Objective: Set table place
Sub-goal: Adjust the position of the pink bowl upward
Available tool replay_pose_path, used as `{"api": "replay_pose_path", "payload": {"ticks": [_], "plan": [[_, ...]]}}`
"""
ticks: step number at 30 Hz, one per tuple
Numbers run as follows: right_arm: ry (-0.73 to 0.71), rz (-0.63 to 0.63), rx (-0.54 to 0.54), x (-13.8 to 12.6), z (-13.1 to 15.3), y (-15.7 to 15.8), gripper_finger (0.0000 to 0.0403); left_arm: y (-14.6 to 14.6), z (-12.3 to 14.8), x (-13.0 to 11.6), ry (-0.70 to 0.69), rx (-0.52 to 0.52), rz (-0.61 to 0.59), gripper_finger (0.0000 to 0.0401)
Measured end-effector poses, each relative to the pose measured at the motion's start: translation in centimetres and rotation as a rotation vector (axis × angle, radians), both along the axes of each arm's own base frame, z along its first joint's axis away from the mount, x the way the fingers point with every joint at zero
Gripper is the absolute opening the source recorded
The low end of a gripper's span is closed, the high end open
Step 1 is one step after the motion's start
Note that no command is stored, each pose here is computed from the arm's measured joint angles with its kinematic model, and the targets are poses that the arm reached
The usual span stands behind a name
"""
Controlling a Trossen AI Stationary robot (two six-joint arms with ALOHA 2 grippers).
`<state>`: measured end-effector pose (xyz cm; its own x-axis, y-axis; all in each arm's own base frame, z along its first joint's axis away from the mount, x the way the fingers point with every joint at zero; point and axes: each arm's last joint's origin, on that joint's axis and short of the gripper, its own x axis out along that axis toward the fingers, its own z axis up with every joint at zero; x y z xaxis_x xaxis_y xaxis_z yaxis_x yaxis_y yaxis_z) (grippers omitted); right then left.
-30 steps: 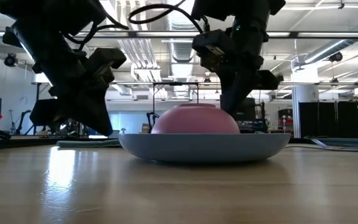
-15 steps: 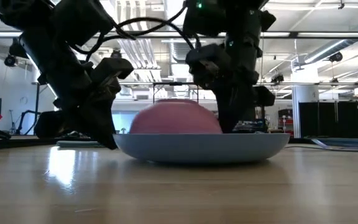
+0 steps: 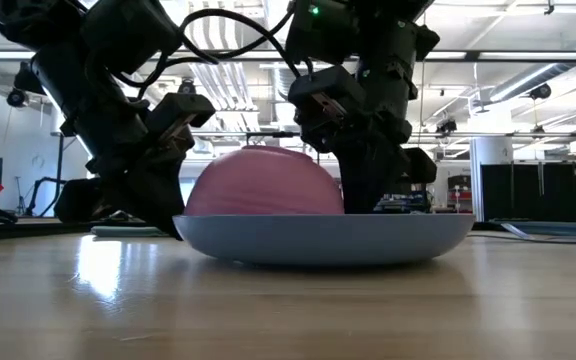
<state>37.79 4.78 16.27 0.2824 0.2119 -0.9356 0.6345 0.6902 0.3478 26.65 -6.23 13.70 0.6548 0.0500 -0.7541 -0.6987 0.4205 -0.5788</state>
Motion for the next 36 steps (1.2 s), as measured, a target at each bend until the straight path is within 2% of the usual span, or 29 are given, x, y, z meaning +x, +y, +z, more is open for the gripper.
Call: {"api": "replay_pose_path", "payload": {"ticks": [6,13,25,36], "plan": [[-0.006,0.031,0.012,0.1,0.0,0.1,0.0009,0.0,0.1,0.0,-0.006,-0.002,0.0,0.0],[-0.059,0.161,0.013,0.5,0.7,0.9,0.0009,0.1,0.4,0.1,-0.022,-0.002,0.005,0.0],[0.002,0.177,-0.021,-0.1,0.5,0.6,0.0009,-0.1,0.8,0.4,-0.045,-0.015,-0.003,0.0],[-0.001,0.207,-0.027,-0.2,0.4,0.7,0.0009,-0.1,1.5,0.6,-0.064,-0.018,-0.004,0.0]]}}
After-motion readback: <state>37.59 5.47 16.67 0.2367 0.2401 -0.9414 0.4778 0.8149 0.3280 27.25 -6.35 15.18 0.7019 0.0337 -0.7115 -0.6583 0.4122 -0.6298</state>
